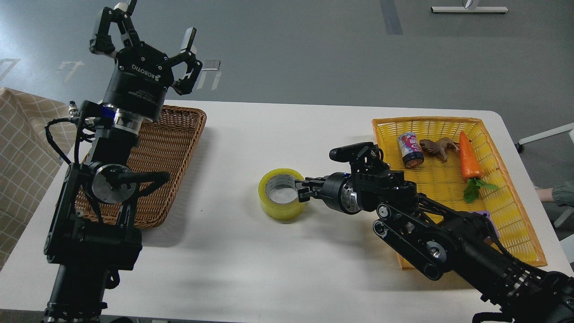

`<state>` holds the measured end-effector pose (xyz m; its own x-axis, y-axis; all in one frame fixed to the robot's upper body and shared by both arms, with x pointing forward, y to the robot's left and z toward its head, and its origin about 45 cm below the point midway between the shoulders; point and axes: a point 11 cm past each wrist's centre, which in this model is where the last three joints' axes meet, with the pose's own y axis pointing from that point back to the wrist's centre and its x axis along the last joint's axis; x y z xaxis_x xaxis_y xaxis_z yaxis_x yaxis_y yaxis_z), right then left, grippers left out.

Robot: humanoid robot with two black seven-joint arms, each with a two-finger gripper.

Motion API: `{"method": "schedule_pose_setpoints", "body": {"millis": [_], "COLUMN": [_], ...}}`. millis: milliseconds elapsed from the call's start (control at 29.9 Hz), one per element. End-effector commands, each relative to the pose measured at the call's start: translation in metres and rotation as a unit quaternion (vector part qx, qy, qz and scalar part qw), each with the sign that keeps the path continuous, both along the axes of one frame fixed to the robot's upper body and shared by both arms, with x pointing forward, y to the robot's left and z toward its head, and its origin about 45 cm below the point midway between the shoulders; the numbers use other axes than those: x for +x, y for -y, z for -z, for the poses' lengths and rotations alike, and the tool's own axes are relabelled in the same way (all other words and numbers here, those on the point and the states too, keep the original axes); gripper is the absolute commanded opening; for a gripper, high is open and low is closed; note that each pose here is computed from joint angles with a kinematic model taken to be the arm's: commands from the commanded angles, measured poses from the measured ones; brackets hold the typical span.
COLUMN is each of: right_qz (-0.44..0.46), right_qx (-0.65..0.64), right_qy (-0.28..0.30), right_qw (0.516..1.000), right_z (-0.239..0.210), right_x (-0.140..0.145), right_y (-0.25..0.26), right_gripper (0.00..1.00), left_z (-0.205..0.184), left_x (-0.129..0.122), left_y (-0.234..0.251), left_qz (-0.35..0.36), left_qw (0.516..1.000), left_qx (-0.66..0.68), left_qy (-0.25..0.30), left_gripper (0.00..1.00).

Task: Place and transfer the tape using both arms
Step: 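Open the right gripper and withdraw the right arm upward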

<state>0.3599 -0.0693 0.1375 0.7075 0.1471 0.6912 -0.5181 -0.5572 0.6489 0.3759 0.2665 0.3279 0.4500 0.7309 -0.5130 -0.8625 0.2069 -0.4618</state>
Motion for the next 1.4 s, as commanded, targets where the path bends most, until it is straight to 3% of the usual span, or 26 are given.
{"method": "schedule_pose_setpoints", "body": {"millis": [0,33,167,201,234,267,535,702,769,936,1003,1237,1370], "right_qz": [0.003,0.003,0.016,0.025,0.036,0.041,0.107,0.094,0.108,0.185,0.196,0.183,0.134], "right_qx": [0.003,0.005,0.027,0.042,0.057,0.066,0.122,0.161,0.199,0.4,0.495,0.606,0.705], "right_qy": [0.002,0.003,0.027,0.047,0.067,0.078,0.156,0.204,0.2,0.085,0.033,0.06,0.011], "right_qw": [1.0,1.0,0.999,0.998,0.995,0.994,0.974,0.961,0.953,0.894,0.846,0.772,0.697], "right_z": [-0.003,-0.004,-0.014,-0.02,-0.025,-0.029,-0.075,-0.122,-0.138,-0.174,-0.197,-0.248,-0.271], "right_x": [0.002,0.003,0.01,0.014,0.018,0.02,0.049,0.044,0.046,0.051,0.05,0.046,0.036], "right_y": [0.0,0.0,-0.002,-0.002,-0.003,-0.003,0.036,0.048,0.052,0.076,0.084,0.112,0.109], "right_gripper": [0.62,0.68,0.7,0.77,0.92,0.95,1.0,1.0,1.0,1.0,1.0,1.0,1.0], "left_z": [0.001,0.001,0.001,0.0,0.0,0.0,0.002,-0.001,-0.001,-0.005,-0.008,-0.012,-0.016], "left_x": [0.0,0.0,0.0,0.0,0.0,0.0,0.003,0.004,0.004,0.002,-0.003,-0.002,-0.001], "left_y": [0.0,0.0,0.0,-0.001,-0.003,-0.003,-0.01,-0.022,-0.026,-0.034,-0.036,-0.03,-0.026], "left_qz": [0.0,0.0,-0.001,-0.002,-0.005,-0.007,-0.025,-0.033,-0.037,-0.035,-0.033,-0.024,-0.024], "left_qw": [1.0,1.0,1.0,1.0,1.0,1.0,1.0,0.999,0.999,0.997,0.996,0.996,0.996], "left_qx": [0.0,0.0,-0.001,-0.001,-0.003,-0.004,-0.001,0.029,0.032,0.063,0.08,0.08,0.08], "left_qy": [-0.001,-0.001,-0.001,-0.001,-0.001,-0.001,-0.018,-0.022,-0.022,-0.021,-0.017,-0.009,-0.003], "left_gripper": [0.98,0.98,0.98,0.98,0.98,0.98,0.98,0.98,0.98,0.98,0.98,0.98,0.98]}}
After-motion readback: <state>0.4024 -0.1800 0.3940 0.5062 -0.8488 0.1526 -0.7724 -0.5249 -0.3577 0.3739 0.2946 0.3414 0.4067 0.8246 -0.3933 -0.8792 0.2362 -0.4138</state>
